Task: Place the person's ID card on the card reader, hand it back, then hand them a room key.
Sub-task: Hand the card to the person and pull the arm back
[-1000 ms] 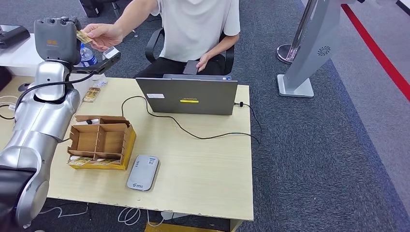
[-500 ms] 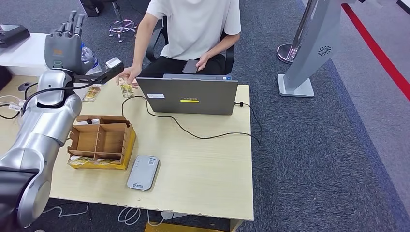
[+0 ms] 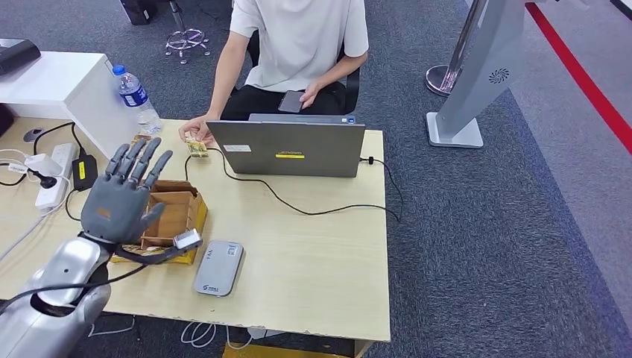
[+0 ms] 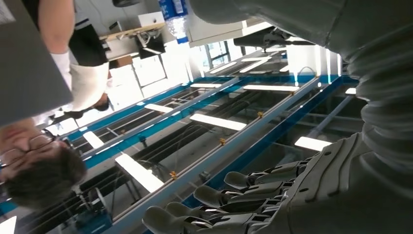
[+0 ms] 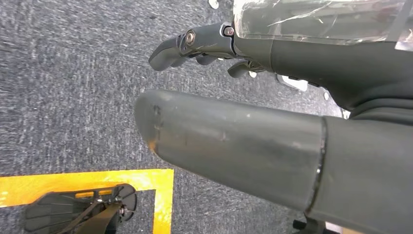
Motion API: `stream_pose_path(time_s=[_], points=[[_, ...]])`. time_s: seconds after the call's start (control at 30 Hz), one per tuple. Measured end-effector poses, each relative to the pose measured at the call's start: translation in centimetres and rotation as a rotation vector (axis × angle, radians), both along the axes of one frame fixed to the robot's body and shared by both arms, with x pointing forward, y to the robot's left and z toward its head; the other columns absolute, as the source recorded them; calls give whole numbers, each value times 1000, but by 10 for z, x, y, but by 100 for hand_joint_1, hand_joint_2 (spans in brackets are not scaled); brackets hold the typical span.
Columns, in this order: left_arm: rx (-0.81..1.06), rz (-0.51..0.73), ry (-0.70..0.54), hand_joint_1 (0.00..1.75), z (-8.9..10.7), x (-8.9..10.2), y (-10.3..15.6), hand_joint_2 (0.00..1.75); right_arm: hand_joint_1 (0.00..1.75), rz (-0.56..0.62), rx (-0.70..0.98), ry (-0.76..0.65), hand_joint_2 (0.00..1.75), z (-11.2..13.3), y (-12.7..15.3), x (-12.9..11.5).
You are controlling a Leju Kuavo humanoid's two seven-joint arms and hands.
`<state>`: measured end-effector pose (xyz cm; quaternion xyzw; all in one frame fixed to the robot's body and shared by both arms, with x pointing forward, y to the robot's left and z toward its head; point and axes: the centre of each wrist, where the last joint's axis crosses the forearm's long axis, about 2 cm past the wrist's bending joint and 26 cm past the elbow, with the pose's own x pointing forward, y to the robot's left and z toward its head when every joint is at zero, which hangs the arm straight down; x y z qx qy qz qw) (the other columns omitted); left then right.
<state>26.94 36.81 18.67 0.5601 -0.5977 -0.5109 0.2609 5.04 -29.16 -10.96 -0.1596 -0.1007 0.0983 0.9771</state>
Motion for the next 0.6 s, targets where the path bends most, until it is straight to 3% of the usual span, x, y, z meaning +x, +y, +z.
stream_pose_path(time_s=[0.13, 0.27, 0.43, 0.6], points=[[49, -63, 43, 0, -15, -53, -5, 175, 0, -33, 1, 4, 0, 0, 0, -2], [61, -65, 113, 0, -23, -86, -5, 175, 0, -51, 3, 6, 0, 0, 1, -4], [48, -27, 210, 0, -30, -101, -1, 175, 0, -55, 6, 10, 0, 0, 3, -4], [33, 31, 277, 0, -35, -99, 4, 175, 0, -48, 6, 18, 0, 0, 5, -4]])
